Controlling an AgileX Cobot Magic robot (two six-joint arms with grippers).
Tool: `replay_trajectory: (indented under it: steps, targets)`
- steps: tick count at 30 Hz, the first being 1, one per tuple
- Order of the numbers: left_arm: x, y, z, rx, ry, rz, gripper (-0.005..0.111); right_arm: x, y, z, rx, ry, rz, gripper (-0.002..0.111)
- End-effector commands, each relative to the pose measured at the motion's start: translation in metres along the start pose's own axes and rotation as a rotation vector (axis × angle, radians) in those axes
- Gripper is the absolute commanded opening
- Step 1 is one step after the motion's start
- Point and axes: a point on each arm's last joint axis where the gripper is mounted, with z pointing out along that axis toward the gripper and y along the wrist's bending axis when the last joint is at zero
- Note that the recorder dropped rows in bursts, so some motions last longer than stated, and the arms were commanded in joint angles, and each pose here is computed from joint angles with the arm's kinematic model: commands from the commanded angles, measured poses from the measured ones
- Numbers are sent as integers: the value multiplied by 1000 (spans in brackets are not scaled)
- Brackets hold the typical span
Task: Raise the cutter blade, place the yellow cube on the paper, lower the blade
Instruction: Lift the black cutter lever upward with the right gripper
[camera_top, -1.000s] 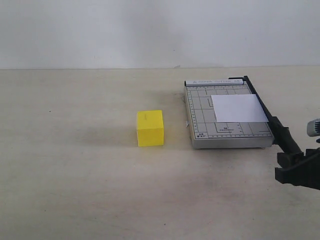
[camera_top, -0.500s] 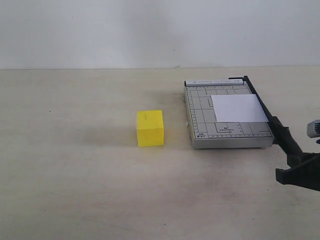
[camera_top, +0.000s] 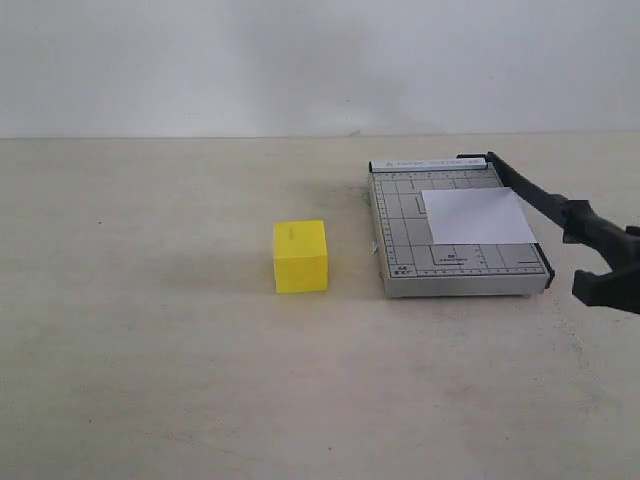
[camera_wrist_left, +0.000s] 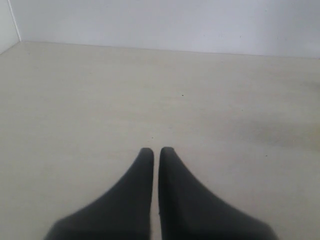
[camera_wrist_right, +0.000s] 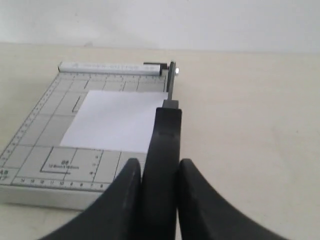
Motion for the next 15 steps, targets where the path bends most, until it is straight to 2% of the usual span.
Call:
replay_trajectory:
  steps: [1,15]
  targets:
    - [-2,0,0,-4,-19,-5,4,-25,4,-7,-31,-206,-63,0]
    - [-2,0,0,-4,-19,-5,4,-42,3,-2,-30,-269,-72,0]
